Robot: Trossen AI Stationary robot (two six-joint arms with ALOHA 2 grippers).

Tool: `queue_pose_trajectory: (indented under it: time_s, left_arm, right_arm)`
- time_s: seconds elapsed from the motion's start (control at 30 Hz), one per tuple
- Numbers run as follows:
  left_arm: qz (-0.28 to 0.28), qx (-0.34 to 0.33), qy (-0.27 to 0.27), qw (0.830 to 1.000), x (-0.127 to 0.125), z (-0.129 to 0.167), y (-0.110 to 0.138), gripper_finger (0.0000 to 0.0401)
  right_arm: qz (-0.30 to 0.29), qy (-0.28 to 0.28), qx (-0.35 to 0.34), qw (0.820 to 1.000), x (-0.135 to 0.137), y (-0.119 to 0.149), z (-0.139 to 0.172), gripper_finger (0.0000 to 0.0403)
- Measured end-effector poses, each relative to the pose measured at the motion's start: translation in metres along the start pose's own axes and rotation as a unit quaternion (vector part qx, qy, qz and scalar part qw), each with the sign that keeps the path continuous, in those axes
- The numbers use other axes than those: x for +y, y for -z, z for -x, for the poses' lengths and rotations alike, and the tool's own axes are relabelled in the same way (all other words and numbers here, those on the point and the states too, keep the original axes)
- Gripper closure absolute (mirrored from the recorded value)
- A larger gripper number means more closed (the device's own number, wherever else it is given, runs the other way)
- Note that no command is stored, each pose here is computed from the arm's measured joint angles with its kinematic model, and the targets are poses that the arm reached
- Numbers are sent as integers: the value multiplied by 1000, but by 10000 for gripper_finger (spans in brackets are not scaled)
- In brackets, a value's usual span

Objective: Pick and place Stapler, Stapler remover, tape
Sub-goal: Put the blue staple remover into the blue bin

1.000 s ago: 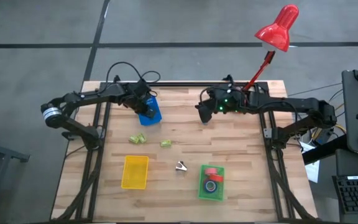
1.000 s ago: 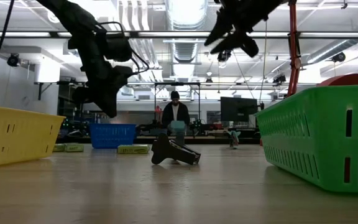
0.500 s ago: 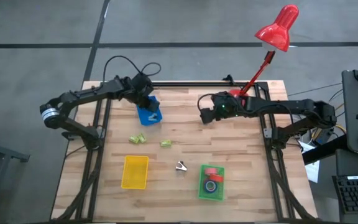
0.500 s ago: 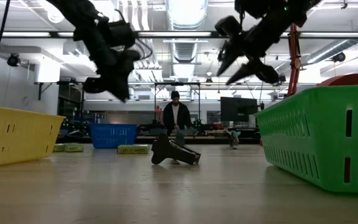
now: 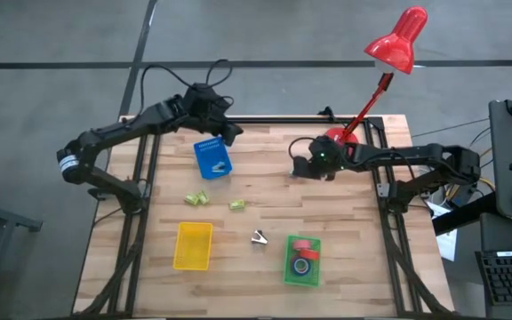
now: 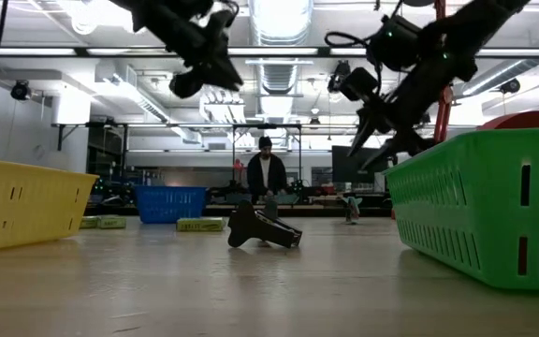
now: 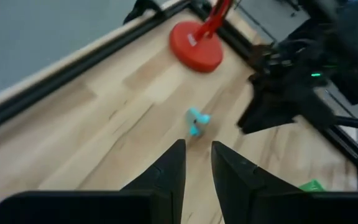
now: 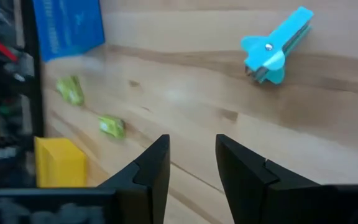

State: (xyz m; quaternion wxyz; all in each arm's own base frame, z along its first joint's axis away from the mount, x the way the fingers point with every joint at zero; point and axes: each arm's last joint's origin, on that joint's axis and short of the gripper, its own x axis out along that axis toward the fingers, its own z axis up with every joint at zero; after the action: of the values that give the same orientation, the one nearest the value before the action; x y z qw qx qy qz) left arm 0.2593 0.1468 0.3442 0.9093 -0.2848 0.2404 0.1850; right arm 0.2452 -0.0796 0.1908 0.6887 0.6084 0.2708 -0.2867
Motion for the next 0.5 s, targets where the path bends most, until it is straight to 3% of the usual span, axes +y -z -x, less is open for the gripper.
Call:
queue_pose_trajectory:
  time_s: [0.17, 0.33, 0.5]
  left_arm:
    - [-19, -25, 19, 999, -14, 8, -12, 321]
    - [-74, -50, 40, 995, -29, 14, -20, 321]
    - [-95, -73, 57, 991, -38, 17, -25, 320]
  right_arm:
    - [-52, -32, -9, 998, -20, -4, -7, 275]
    - [-106, -34, -13, 994, -43, -4, -12, 278]
    - [-154, -79, -26, 985, -53, -5, -13, 289]
